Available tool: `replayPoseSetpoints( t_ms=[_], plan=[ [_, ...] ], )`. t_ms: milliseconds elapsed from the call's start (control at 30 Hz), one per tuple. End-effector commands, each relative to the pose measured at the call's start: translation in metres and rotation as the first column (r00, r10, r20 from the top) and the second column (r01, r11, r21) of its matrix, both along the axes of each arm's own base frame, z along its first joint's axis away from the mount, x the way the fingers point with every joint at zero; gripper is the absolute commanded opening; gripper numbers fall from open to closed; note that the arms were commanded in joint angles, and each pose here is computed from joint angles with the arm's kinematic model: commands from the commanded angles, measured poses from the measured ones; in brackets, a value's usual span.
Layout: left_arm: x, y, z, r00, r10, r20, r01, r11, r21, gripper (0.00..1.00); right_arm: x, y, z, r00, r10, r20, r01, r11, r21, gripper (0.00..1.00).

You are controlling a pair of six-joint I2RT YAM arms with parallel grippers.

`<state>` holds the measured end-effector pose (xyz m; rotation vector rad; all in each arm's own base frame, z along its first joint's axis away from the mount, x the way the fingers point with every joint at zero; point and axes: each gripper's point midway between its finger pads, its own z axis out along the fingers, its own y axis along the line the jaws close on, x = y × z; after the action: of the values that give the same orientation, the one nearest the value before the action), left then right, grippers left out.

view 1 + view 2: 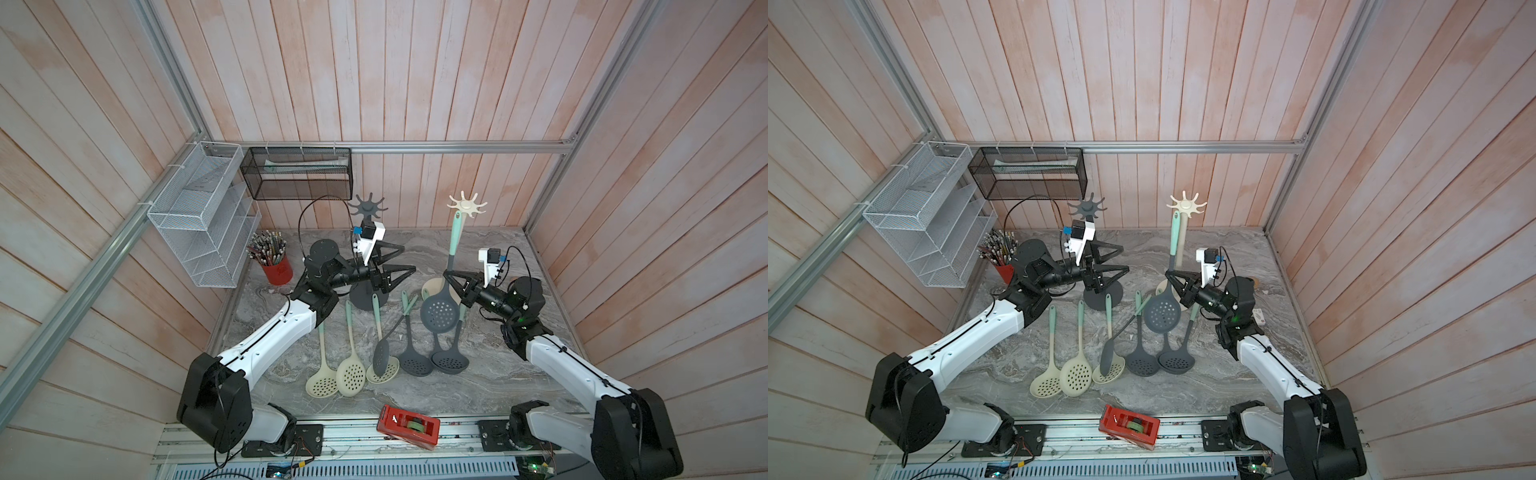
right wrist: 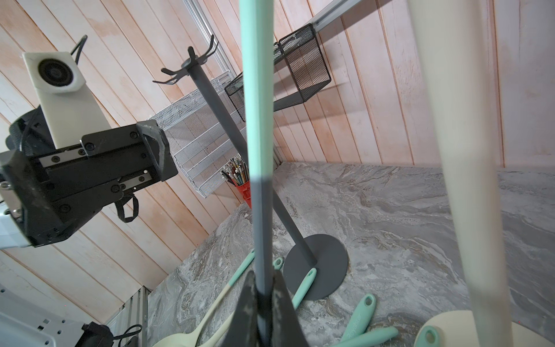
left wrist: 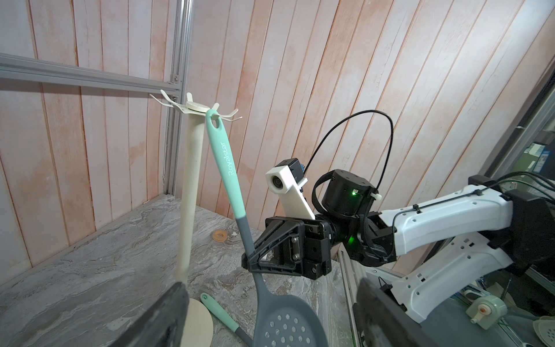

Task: Hang the skimmer on the kitchen utensil rack
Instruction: Hang the skimmer on the rack.

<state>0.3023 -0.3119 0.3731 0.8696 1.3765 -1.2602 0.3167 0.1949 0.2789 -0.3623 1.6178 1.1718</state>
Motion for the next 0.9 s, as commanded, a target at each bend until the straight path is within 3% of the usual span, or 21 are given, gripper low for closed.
replayPoseSetpoints(
  t_ms=[0, 467, 533, 700, 867],
  plan=[
    [-0.001, 0.001, 0.006, 1.0, -0.007, 0.022, 0.007, 1.0, -0.007, 0.88, 0.007, -0.004, -0.012, 0.997, -0.025, -0.072, 0.025, 1.0, 0.007, 0.17],
    [0.001, 0.001, 0.003, 1.0, -0.006, 0.019, 0.006, 1.0, -0.001, 0.88, 0.011, -0.01, -0.009, 0.995, -0.072, -0.067, 0.072, 0.997, -0.007, 0.45],
    [0.001, 0.002, 0.003, 1.0, -0.001, 0.018, 0.001, 1.0, -0.001, 0.88, 0.012, -0.012, -0.006, 0.995, -0.084, -0.062, 0.084, 0.996, -0.005, 0.51],
    [0.001, 0.003, 0.002, 1.0, 0.0, 0.018, 0.0, 1.0, 0.0, 0.88, 0.012, -0.019, 0.011, 0.991, -0.13, -0.029, 0.131, 0.991, 0.007, 0.78],
    [0.001, 0.003, 0.002, 1.0, -0.003, 0.019, 0.003, 1.0, -0.001, 0.88, 0.014, -0.027, 0.039, 0.982, -0.184, 0.042, 0.185, 0.983, -0.004, 0.88]
  ],
)
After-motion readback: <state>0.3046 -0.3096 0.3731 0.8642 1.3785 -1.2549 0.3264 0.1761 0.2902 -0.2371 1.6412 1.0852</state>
